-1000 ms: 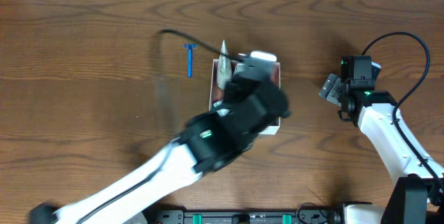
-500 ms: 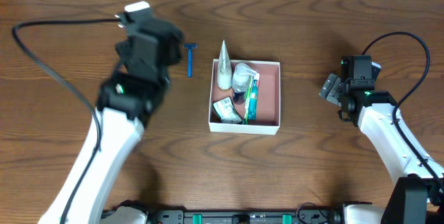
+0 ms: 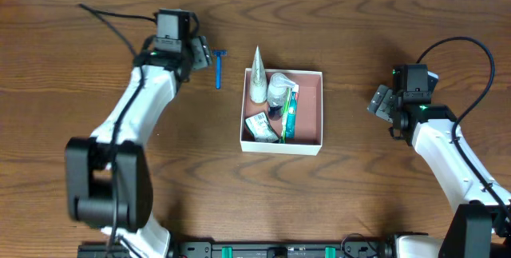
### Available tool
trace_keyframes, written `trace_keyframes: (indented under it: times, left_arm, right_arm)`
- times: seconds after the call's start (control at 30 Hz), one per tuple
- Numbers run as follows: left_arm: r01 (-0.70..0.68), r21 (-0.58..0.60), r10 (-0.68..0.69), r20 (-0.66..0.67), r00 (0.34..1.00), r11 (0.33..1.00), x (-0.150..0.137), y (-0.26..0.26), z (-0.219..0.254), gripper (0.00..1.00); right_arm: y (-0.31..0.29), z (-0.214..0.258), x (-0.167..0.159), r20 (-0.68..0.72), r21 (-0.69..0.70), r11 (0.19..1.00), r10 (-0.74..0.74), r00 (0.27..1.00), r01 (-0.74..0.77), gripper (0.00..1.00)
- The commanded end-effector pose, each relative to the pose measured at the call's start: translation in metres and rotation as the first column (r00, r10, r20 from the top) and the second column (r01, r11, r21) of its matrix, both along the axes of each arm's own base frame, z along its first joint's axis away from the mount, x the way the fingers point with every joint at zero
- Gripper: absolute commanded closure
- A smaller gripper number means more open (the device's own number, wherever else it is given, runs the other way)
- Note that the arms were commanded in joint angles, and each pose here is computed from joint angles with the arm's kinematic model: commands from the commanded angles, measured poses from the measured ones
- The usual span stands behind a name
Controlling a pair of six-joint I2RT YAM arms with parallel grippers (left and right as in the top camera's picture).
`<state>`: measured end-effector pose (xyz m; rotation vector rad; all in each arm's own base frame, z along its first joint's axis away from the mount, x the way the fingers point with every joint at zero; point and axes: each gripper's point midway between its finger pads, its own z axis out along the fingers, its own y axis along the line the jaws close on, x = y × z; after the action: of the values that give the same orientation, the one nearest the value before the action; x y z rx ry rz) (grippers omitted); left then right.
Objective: Pack container
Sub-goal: 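Move the left gripper to the blue razor and grasp it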
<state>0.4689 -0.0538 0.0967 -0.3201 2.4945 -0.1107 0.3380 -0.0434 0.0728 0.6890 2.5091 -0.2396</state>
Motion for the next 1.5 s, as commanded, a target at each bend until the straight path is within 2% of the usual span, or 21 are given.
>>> trace_keyframes:
  times: [0.0,0.47,0.77,0.83,0.93,1.0,1.17,1.33,1.47]
  left_arm:
    - [0.05,-0.019,-0.051,-0.023,0.998,0.999,0.003,-0.012,-0.016,0.24]
    - [0.135,-0.019,-0.135,-0.034,0.99,0.991,0.014,-0.056,-0.063,0.23]
    - [0.136,-0.003,-0.135,-0.078,0.988,0.991,0.011,-0.056,-0.089,0.25]
    - [0.133,0.001,-0.133,-0.081,0.988,0.991,0.011,-0.055,-0.092,0.31]
    - [0.124,0.018,-0.122,-0.087,0.989,0.992,0.011,-0.052,-0.097,0.54]
    - [0.122,0.021,-0.12,-0.091,0.989,0.992,0.011,-0.051,-0.098,0.63]
    - [0.097,0.068,-0.089,-0.107,0.99,0.993,0.008,-0.041,-0.1,0.94]
    - [0.055,0.148,-0.038,-0.113,0.993,0.987,0.003,-0.024,-0.089,0.94]
    - [0.048,0.158,-0.042,-0.043,0.998,0.986,0.005,-0.022,-0.043,0.94]
  right_arm:
    - [-0.004,0.002,0.0,0.004,-0.017,1.0,-0.015,1.0,0.015,0.01]
    - [-0.004,0.002,0.0,0.004,-0.017,1.0,-0.015,1.0,0.015,0.01]
    - [-0.004,0.002,0.0,0.004,-0.017,1.0,-0.015,1.0,0.015,0.01]
    - [-0.004,0.002,0.0,0.004,-0.017,1.0,-0.015,1.0,0.015,0.01]
    - [-0.004,0.002,0.0,0.004,-0.017,1.0,-0.015,1.0,0.015,0.01]
    - [-0.004,0.002,0.0,0.004,-0.017,1.0,-0.015,1.0,0.015,0.01]
    - [-0.004,0.002,0.0,0.004,-0.017,1.0,-0.015,1.0,0.015,0.01]
    - [-0.004,0.002,0.0,0.004,-0.017,1.0,-0.015,1.0,0.015,0.01]
    - [-0.004,0.002,0.0,0.004,-0.017,1.0,-0.015,1.0,0.015,0.01]
